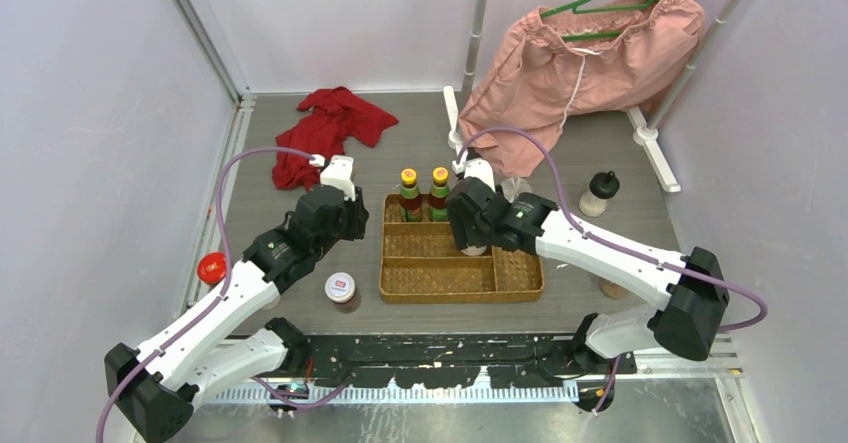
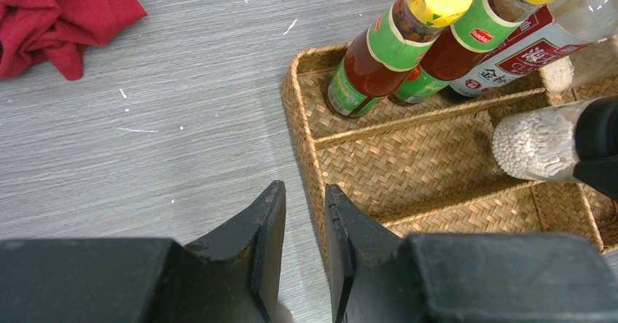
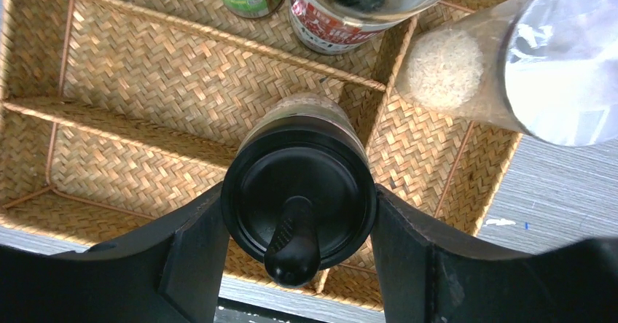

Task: Organize the condiment bottles
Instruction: Place the bottle in the storage box, then pick up the bottle from the center of the board, then place the bottle in the storage box.

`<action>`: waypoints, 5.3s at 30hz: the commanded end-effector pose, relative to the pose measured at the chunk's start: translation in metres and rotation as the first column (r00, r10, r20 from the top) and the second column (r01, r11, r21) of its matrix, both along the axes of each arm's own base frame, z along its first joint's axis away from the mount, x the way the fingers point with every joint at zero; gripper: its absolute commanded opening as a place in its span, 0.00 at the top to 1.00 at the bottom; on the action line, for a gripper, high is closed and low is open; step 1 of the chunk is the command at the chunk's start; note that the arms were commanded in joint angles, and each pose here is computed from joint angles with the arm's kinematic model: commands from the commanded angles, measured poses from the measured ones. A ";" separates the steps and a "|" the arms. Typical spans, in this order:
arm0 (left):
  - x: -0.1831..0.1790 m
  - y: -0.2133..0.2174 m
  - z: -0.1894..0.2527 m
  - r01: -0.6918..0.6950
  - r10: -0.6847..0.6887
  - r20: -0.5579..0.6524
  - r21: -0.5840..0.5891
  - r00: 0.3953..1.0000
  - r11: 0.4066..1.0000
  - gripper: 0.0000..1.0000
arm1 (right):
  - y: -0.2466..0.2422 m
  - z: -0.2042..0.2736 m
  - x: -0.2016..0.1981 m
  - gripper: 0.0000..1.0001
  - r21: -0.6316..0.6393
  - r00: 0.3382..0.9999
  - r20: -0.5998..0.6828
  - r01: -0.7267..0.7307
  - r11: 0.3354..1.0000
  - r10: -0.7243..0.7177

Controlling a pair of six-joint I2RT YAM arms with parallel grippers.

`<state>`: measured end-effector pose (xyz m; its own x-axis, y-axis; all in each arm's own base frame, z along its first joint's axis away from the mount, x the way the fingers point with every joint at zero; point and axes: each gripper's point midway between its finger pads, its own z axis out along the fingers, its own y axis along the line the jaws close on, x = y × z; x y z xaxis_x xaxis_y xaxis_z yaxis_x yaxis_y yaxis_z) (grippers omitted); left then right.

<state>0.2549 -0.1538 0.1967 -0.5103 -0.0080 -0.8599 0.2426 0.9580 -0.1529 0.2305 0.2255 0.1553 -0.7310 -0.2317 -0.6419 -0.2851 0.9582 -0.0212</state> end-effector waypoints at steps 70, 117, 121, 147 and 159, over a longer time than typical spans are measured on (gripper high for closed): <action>-0.108 0.061 -0.089 -0.391 0.377 -0.438 0.064 0.816 0.918 0.12 | -0.076 0.072 -0.051 0.08 0.252 0.980 0.178 0.039 0.967 -0.085; -0.073 0.015 0.014 -0.219 0.255 -0.263 0.158 0.931 0.963 0.64 | -0.085 0.062 -0.054 0.09 0.258 0.977 0.182 0.063 0.964 -0.112; -0.065 -0.006 0.025 -0.139 0.184 -0.271 0.175 0.945 0.975 0.64 | -0.086 0.063 -0.053 0.09 0.250 0.976 0.185 0.069 0.966 -0.117; -0.018 -0.149 0.032 0.314 -0.274 -0.294 0.097 0.916 0.945 0.61 | -0.097 0.075 -0.045 0.09 0.171 0.967 0.218 0.099 0.980 -0.135; 0.006 -0.154 0.005 0.281 -0.250 -0.295 0.066 0.922 0.958 0.62 | -0.096 0.069 -0.043 0.09 0.159 0.967 0.214 0.103 0.982 -0.136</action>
<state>0.2404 -0.2947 0.1859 -0.7502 0.3022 -0.5881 0.4444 0.8890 -0.1102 0.1809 0.1277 0.2109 -0.6154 -0.0707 -0.7851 -0.1851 0.9811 0.0567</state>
